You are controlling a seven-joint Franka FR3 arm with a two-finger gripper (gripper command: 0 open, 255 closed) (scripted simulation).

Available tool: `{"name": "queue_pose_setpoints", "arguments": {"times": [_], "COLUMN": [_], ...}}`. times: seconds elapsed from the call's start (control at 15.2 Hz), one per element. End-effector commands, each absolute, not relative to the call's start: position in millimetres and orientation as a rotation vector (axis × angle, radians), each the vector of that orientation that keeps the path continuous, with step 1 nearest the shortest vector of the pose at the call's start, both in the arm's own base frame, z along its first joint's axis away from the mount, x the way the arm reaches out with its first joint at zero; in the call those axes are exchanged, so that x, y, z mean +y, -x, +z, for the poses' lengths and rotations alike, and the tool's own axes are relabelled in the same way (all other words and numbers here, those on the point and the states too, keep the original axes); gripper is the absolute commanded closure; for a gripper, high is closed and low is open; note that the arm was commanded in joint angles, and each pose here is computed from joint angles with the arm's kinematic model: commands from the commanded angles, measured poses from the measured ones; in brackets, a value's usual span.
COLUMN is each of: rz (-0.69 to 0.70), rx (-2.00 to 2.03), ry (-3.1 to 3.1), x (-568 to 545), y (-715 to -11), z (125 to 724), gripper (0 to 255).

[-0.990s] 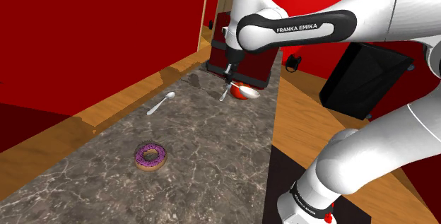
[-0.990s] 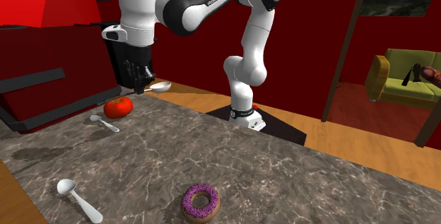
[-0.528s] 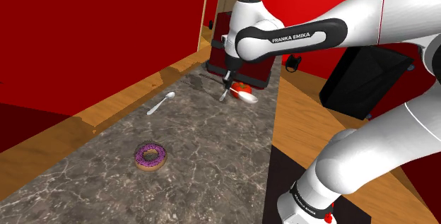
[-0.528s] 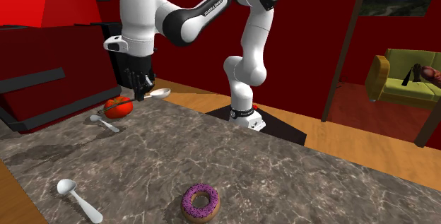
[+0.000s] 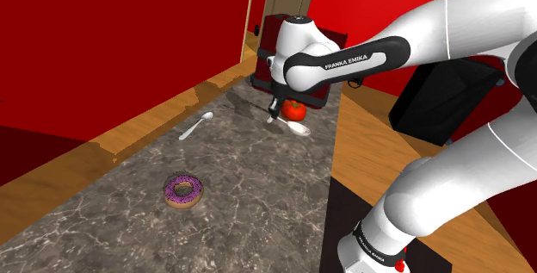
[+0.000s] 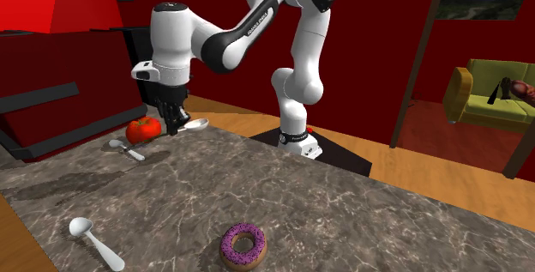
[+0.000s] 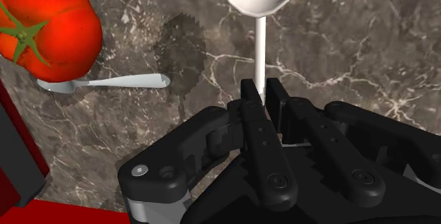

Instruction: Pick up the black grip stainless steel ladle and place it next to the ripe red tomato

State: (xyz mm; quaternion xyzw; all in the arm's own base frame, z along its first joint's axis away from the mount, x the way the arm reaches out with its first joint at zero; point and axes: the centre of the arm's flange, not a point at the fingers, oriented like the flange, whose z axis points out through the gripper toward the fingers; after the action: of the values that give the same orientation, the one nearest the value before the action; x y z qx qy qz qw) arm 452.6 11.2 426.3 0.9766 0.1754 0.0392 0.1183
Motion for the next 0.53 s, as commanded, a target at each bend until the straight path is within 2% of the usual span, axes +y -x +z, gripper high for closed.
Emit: {"name": "queue_pose_setpoints", "arguments": {"times": [0.0, 0.46], "rz": [0.116, 0.116], "rx": [0.513, 0.513], "ry": [-2.856, -2.856], "x": [12, 12], "y": [-453, -453], "z": [416, 379], "gripper": [255, 255]}}
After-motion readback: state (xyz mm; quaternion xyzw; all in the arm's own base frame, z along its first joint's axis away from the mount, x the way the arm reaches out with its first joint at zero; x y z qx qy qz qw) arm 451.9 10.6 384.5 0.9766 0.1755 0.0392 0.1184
